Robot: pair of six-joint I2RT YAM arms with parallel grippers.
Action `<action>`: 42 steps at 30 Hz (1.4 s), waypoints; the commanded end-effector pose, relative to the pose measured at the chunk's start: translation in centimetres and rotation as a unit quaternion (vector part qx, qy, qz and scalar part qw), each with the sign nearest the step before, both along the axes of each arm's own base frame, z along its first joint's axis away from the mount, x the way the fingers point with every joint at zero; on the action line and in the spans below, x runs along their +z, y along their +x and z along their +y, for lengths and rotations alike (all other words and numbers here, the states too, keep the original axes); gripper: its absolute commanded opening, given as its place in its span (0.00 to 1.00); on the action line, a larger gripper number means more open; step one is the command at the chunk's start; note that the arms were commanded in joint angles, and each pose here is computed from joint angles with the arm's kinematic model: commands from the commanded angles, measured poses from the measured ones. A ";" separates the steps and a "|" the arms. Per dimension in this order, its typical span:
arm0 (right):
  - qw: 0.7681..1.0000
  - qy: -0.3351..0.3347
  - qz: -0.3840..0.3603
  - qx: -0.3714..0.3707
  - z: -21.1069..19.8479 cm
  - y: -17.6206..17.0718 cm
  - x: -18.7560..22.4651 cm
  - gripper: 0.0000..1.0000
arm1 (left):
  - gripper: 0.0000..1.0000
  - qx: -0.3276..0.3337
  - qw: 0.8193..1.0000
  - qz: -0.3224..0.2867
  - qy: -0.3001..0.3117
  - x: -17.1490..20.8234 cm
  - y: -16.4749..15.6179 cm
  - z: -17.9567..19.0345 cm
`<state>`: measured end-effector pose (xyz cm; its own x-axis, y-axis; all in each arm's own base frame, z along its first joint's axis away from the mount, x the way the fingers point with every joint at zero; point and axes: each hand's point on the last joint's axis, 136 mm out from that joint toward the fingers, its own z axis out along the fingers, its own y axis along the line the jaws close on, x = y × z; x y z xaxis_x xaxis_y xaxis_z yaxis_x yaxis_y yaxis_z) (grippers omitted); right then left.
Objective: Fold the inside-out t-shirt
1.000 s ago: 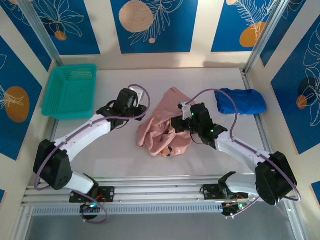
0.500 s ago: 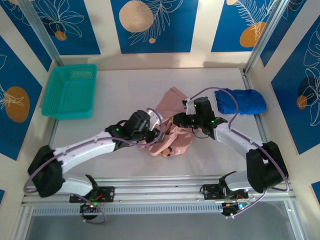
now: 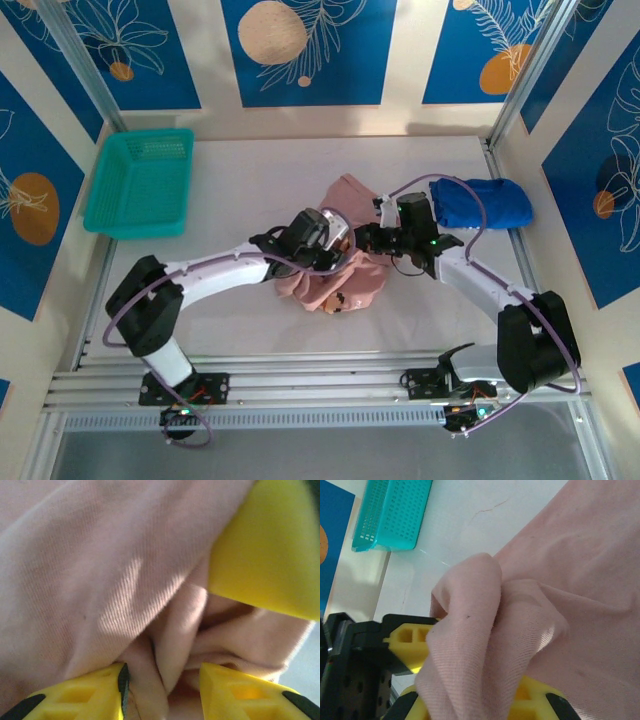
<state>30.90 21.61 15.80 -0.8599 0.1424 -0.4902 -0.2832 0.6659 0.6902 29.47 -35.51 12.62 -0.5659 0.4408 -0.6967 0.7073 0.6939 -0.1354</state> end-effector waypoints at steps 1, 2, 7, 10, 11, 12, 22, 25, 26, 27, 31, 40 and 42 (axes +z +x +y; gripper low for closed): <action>1.000 0.007 0.005 0.007 -0.2 -0.7 0.0 0.00 | 0.38 0.002 1.000 -0.011 0.001 0.0 1.8 -0.6; 1.000 0.008 0.005 0.008 -0.3 -0.8 0.0 0.00 | 0.38 0.004 1.000 -0.010 0.000 -0.2 2.1 -0.7; 1.000 0.007 0.005 0.009 -0.4 -0.9 -0.4 0.00 | 0.29 0.008 1.000 -0.007 -0.018 -0.3 3.5 -1.2; 1.000 0.010 0.000 0.005 -0.8 -0.9 -0.2 0.00 | 0.13 -0.003 0.999 0.007 -0.037 -0.3 3.6 -1.8; 1.000 0.009 -0.005 0.005 -1.0 -0.8 0.1 0.00 | 0.06 -0.006 0.999 0.013 -0.047 0.0 3.6 -1.8; 1.000 0.005 -0.011 0.002 -1.3 -0.7 0.4 0.00 | 0.00 -0.010 0.998 0.017 -0.061 0.6 3.3 -1.7; 0.990 0.000 -0.116 0.075 -1.9 -2.5 8.7 0.00 | 0.00 -0.090 0.955 0.050 -0.279 15.1 -2.8 3.0; 0.987 -0.003 -0.135 0.086 -1.9 -3.2 10.2 0.01 | 0.00 -0.096 0.942 0.054 -0.316 18.0 -3.9 4.7; 0.986 -0.007 -0.142 0.085 -1.9 -3.3 10.6 0.02 | 0.00 -0.100 0.939 0.055 -0.324 18.8 -4.2 5.1; 0.986 -0.010 -0.147 0.081 -2.0 -3.2 10.8 0.02 | 0.00 -0.109 0.936 0.055 -0.330 19.4 -4.7 5.2; 0.989 -0.023 -0.141 0.050 -2.2 -2.3 10.6 0.10 | 0.00 -0.132 0.931 0.055 -0.337 20.4 -5.6 5.2; 0.979 -0.176 -0.093 -0.039 -5.6 -1.6 6.3 0.30 | 0.00 -0.084 0.948 0.053 -0.302 18.6 -3.5 5.4; 0.977 -0.184 -0.105 -0.031 -5.8 -2.4 6.7 0.34 | 0.00 -0.073 0.951 0.050 -0.296 18.3 -3.1 5.5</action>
